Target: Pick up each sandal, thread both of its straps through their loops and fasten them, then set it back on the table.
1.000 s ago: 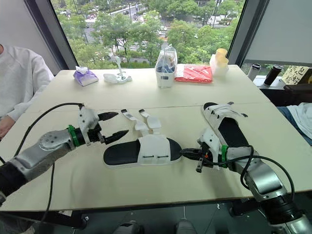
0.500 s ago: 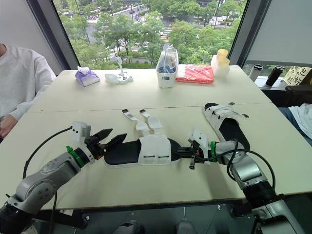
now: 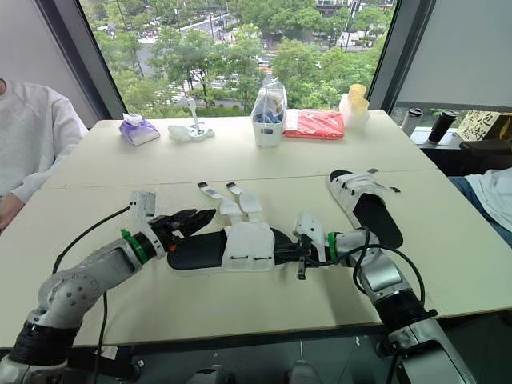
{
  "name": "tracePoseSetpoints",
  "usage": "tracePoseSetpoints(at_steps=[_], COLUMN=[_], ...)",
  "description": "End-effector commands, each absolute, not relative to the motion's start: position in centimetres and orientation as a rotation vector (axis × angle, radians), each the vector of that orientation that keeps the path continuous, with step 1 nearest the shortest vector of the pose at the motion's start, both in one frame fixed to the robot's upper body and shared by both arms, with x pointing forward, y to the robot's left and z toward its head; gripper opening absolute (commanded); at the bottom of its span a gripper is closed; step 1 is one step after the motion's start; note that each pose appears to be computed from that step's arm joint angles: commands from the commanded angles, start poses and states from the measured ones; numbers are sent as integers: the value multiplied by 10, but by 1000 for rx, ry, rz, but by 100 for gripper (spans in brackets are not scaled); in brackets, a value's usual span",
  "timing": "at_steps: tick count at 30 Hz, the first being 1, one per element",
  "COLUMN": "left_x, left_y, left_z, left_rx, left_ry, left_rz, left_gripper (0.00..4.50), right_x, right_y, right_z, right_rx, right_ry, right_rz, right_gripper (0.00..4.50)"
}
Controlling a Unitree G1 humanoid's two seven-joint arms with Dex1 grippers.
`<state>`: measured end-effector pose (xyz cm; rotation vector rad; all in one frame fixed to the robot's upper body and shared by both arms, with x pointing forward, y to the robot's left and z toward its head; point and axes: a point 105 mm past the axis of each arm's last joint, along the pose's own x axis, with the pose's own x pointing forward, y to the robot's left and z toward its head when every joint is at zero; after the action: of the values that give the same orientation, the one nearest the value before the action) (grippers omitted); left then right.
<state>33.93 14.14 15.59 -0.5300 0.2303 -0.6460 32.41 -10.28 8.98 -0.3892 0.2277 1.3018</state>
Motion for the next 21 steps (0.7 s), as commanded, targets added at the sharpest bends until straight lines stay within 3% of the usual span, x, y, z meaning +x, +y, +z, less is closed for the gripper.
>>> tracePoseSetpoints(at_steps=[1,9,15,21], left_x=[361,393,424,450], left_y=[160,139,124,124], left_z=[153,147,124,122], left_rx=[-543,-656,-758,-837], left_ry=[291,441,508,407], left_rz=[-554,-621,-516,-418], left_gripper=[450,450,450,450], right_x=[322,327,330,331], right_y=[-95,-89,-86,-85], right_z=[78,79,82,81], right_rx=[-401,-405,-403,-400], right_ry=[259,231,208,204], right_rz=[1331,1325,1311,1299], right_gripper=[2,2,2,2])
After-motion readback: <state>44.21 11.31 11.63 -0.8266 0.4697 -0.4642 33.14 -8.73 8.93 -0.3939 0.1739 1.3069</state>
